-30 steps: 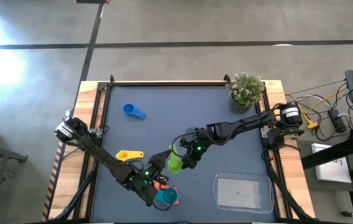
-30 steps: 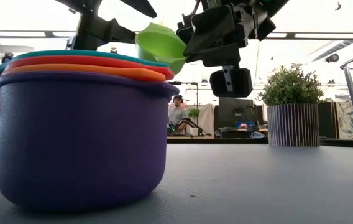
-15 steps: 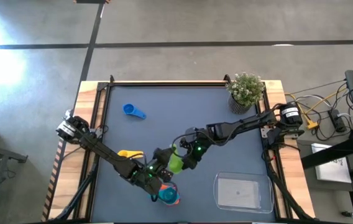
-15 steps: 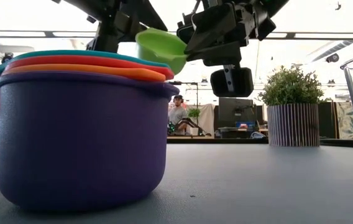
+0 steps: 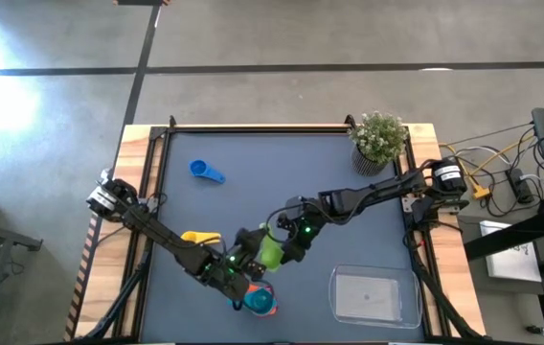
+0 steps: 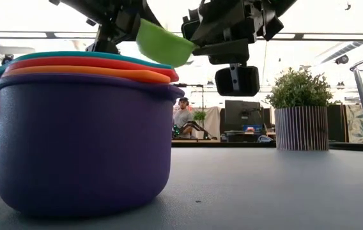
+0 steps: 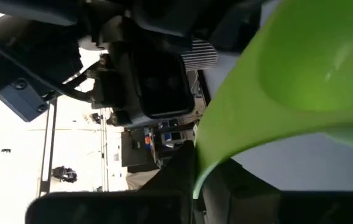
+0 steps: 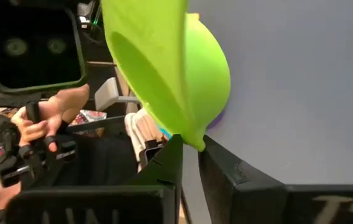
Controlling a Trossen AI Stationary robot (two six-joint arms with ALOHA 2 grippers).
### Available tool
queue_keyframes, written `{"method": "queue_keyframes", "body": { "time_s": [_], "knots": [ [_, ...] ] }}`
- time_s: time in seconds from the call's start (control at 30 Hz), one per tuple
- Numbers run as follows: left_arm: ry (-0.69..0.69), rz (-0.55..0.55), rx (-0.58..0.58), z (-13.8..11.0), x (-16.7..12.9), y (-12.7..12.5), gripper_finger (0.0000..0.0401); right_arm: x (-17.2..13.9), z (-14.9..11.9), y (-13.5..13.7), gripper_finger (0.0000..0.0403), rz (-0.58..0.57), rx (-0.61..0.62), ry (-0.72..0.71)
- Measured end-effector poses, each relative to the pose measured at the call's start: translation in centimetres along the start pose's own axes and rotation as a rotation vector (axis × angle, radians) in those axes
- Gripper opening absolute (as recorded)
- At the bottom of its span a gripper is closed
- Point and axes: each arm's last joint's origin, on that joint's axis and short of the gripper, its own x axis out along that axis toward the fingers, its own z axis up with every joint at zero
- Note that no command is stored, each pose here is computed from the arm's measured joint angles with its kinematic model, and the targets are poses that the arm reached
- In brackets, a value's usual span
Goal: Nest measuring cups in basket
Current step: Stack the light green measuring cup on top of the light blue measuring cup
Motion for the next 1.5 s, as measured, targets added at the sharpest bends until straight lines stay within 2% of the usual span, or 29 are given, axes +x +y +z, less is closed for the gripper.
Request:
{"method": "queue_keyframes", "body": {
  "time_s": [0.33, 0.5, 0.63, 0.77, 0.93, 1.13, 1.5],
  "knots": [
    [0.017, -0.018, -0.008, -0.5, -0.3, -0.7, 0.0001, 0.3, -0.7, 0.3, 0.0096, 0.049, 0.014, 0.099],
    [0.011, -0.04, -0.055, -0.7, -0.9, -1.2, 0.0001, 0.0, -0.7, 0.6, 0.0114, 0.054, -0.04, 0.092],
    [-0.079, -0.167, -0.215, -0.9, -2.2, -1.2, 0.0001, -1.2, -1.1, 1.6, 0.0117, 0.026, -0.12, 0.043],
    [-0.145, -0.346, -0.393, -1.5, -3.8, -0.6, 0.0001, -3.3, -1.5, 2.6, 0.0115, -0.08, -0.216, -0.069],
    [-0.21, -0.486, -0.49, -1.2, -5.4, -0.9, 0.0001, -6.4, -2.1, 4.2, 0.0111, -0.241, -0.359, -0.262],
    [-0.215, -0.503, -0.489, -0.6, -6.2, -2.4, 0.0, -8.6, -2.9, 5.4, 0.0113, -0.312, -0.426, -0.385],
    [-0.213, -0.499, -0.477, 0.9, -5.7, -4.6, 0.0, -7.1, -2.7, 4.0, 0.0102, -0.354, -0.398, -0.342]
  ]
}}
